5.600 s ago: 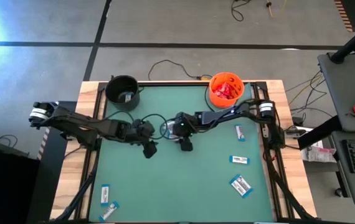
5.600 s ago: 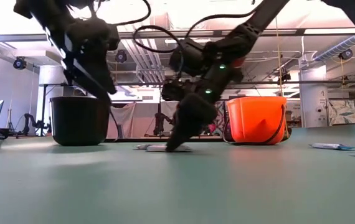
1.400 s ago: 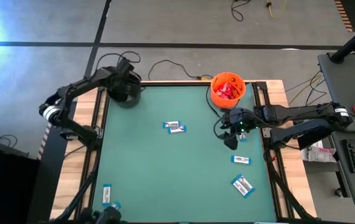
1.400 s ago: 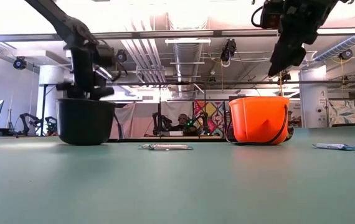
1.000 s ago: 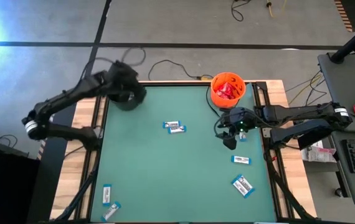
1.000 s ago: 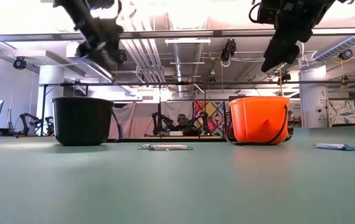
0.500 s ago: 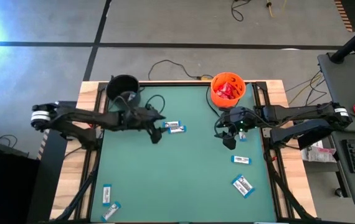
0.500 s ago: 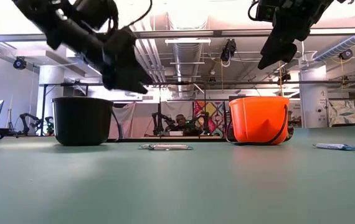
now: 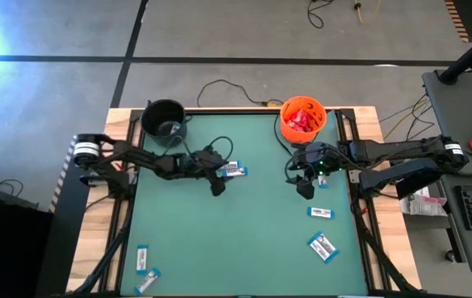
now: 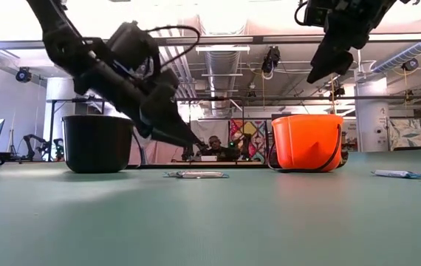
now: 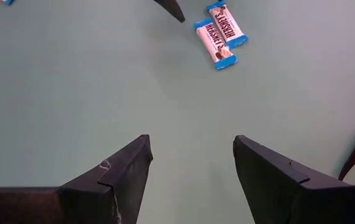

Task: Sort candy by brand, put in halloween buckets
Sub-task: Put the white candy into the black bucket

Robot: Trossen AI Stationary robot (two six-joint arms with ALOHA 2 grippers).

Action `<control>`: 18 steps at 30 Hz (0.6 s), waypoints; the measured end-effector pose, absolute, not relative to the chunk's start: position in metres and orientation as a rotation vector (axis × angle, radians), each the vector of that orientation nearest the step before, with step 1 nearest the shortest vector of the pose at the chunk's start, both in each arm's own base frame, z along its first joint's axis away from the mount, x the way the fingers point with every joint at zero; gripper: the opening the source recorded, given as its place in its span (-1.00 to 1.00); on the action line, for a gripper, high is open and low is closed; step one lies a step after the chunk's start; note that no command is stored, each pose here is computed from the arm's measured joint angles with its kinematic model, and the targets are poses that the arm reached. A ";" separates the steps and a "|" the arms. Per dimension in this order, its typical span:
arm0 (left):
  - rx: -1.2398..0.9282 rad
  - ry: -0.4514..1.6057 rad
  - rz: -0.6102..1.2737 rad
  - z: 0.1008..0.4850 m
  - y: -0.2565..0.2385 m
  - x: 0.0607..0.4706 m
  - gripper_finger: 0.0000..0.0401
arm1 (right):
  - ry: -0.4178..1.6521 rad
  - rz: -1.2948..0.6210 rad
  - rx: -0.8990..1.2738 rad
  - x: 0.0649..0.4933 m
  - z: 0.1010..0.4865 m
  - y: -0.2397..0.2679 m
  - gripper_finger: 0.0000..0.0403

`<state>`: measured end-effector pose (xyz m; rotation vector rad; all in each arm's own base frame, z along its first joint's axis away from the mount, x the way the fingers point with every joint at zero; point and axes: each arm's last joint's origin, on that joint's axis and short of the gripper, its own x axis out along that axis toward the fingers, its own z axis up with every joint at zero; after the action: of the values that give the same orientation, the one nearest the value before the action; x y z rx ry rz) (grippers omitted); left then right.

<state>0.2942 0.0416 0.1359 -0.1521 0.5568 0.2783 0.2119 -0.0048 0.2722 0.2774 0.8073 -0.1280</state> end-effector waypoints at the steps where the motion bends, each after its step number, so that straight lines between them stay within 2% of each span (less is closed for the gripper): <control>1: -0.144 0.553 0.268 0.133 0.041 0.296 0.43 | 0.814 -0.126 0.279 0.211 0.272 -0.005 0.09; 6: -0.140 0.574 0.202 0.116 0.036 0.308 0.40 | 0.851 -0.121 0.283 0.209 0.270 -0.004 0.09; 10: -0.144 0.626 0.222 0.100 0.039 0.311 0.39 | 0.857 -0.121 0.284 0.208 0.269 -0.004 0.09; 18: -0.135 0.604 0.278 0.103 0.052 0.317 0.38 | 0.856 -0.119 0.281 0.209 0.269 -0.004 0.09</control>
<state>0.3165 0.0520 0.1032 -0.1352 0.6040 0.2776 0.2086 -0.0044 0.2691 0.2807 0.8563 -0.1195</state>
